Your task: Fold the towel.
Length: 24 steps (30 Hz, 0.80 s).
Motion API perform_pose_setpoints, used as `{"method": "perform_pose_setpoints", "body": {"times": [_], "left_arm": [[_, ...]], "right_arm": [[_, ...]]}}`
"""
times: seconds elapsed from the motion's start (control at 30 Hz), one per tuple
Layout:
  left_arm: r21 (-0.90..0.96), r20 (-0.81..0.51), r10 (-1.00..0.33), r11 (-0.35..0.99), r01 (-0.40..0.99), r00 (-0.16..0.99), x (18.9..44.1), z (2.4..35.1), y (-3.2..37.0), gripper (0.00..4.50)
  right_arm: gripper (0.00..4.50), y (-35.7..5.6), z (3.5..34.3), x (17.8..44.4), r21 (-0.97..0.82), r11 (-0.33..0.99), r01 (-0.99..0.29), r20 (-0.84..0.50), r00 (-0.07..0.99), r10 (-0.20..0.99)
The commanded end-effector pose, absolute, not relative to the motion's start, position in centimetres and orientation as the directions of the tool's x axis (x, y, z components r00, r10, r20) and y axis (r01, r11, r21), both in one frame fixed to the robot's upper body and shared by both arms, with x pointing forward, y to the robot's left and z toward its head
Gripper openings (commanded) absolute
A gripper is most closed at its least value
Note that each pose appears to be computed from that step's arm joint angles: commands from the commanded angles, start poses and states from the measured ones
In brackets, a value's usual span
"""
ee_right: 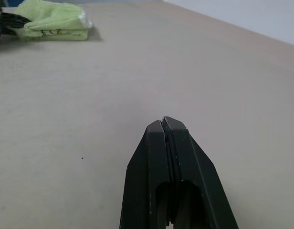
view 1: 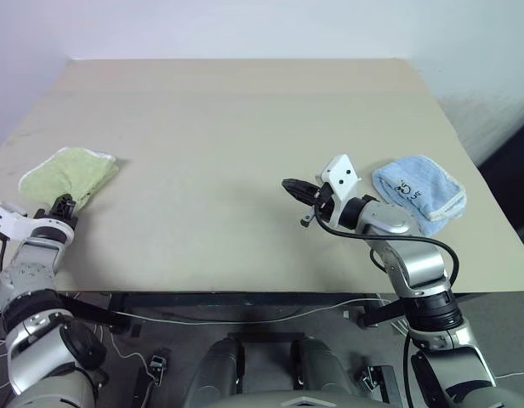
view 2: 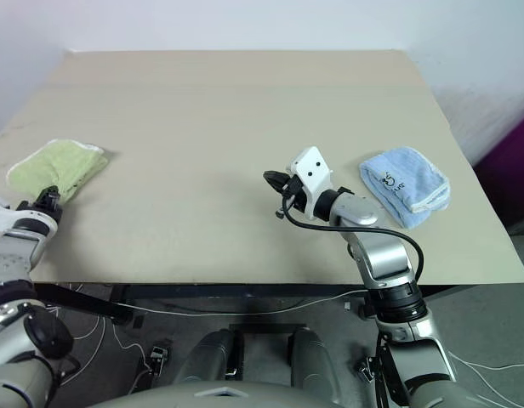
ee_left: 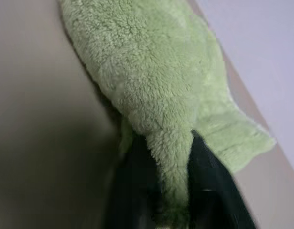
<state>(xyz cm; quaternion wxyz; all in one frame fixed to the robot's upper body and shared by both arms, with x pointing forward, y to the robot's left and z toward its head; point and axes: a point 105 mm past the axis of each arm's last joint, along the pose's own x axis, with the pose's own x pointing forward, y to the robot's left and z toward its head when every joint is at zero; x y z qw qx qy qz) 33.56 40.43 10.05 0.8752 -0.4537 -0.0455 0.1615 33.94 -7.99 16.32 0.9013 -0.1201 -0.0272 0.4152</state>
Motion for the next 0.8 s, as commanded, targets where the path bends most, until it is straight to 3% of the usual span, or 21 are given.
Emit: {"method": "perform_pose_setpoints", "body": {"times": [0.03,0.27,0.3,0.5,0.67,0.8], "left_arm": [[-0.831,0.023,0.367,0.525,-0.187,0.930,32.2,12.3,41.5,1.96],[-0.846,0.052,0.384,0.507,-0.164,0.922,29.9,12.7,41.5,4.37],[-0.844,0.053,0.378,0.512,-0.162,0.924,29.6,12.8,41.3,4.48],[-0.757,0.099,0.218,0.650,-0.069,0.971,29.5,14.4,37.1,4.48],[-0.441,0.058,-0.063,0.894,0.082,0.996,31.4,15.5,29.1,4.48],[-0.206,0.084,-0.188,0.958,0.201,0.979,32.4,16.7,26.0,4.48]], "right_arm": [[0.00,-7.6,17.5,33.7,-0.262,0.608,-0.750,-0.016,0.633,0.774],[0.00,-6.9,17.3,33.9,-0.255,0.586,-0.769,-0.027,0.612,0.791],[0.00,-6.8,17.2,33.9,-0.254,0.583,-0.772,-0.028,0.608,0.793],[0.00,-6.9,17.4,34.4,-0.253,0.583,-0.772,-0.027,0.608,0.793],[0.00,-8.1,17.5,35.4,-0.234,0.626,-0.744,-0.016,0.646,0.763],[0.00,-9.7,17.2,36.1,-0.239,0.673,-0.700,-0.024,0.697,0.717]]}}
